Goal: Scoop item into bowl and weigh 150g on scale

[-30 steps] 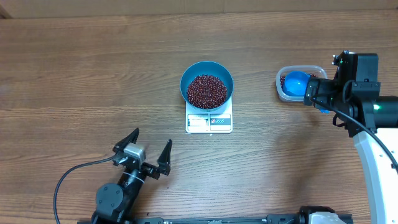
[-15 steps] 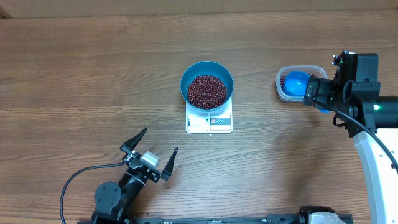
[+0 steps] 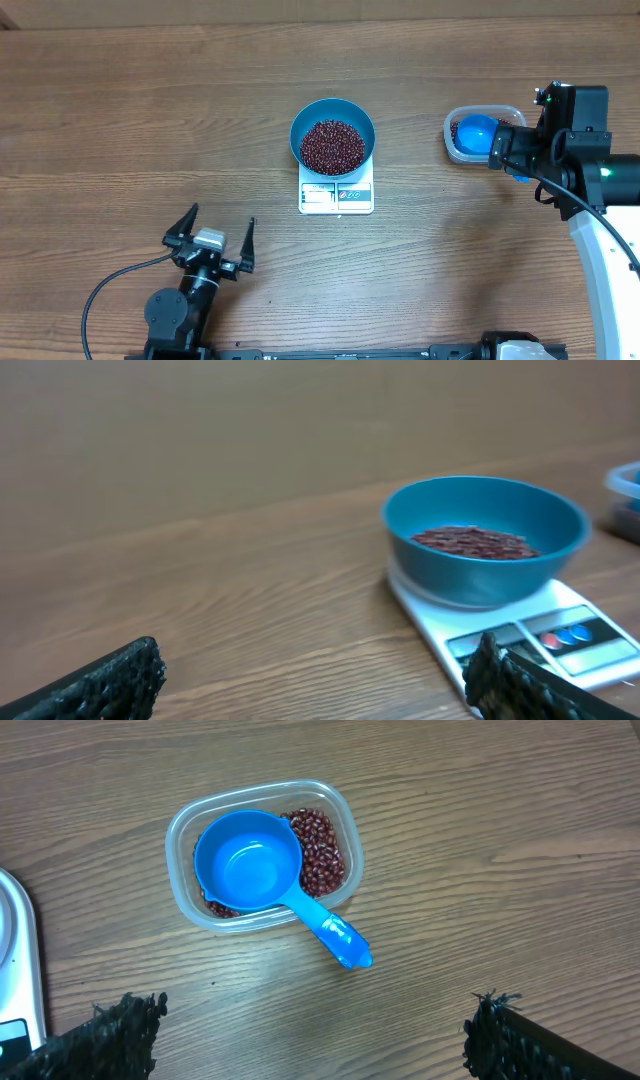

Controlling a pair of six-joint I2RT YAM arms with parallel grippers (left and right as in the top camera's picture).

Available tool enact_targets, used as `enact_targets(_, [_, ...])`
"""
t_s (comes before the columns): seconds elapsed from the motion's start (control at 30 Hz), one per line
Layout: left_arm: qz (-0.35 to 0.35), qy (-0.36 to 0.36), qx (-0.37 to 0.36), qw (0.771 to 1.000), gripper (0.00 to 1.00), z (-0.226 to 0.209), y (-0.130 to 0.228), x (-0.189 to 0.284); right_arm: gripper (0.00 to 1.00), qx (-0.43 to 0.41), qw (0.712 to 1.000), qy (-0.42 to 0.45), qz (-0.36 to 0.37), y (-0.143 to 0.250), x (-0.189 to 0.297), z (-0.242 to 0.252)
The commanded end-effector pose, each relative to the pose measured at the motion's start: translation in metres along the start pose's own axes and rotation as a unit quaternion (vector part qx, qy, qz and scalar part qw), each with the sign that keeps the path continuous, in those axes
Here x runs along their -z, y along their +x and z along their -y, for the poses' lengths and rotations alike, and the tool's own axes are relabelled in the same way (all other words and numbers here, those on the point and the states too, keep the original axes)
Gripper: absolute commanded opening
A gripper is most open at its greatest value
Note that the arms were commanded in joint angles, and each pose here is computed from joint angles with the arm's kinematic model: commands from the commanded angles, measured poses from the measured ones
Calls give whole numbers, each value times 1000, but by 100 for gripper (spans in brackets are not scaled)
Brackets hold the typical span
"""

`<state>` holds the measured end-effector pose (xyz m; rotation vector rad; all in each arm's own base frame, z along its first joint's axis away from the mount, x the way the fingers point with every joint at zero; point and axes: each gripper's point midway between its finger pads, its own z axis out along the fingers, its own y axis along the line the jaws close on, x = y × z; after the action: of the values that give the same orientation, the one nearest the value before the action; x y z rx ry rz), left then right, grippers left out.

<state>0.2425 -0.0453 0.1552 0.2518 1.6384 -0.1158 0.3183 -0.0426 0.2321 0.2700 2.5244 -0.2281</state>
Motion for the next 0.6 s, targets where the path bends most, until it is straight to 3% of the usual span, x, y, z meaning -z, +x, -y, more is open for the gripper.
enact_targets(0.0, [-13, -44, 15, 999, 100, -17, 7, 0, 100, 2, 1000, -4, 14, -9, 6, 0])
enact_targets(0.57, [5, -38, 11, 999, 100, -15, -1, 2, 100, 2, 1000, -4, 14, -9, 6, 0])
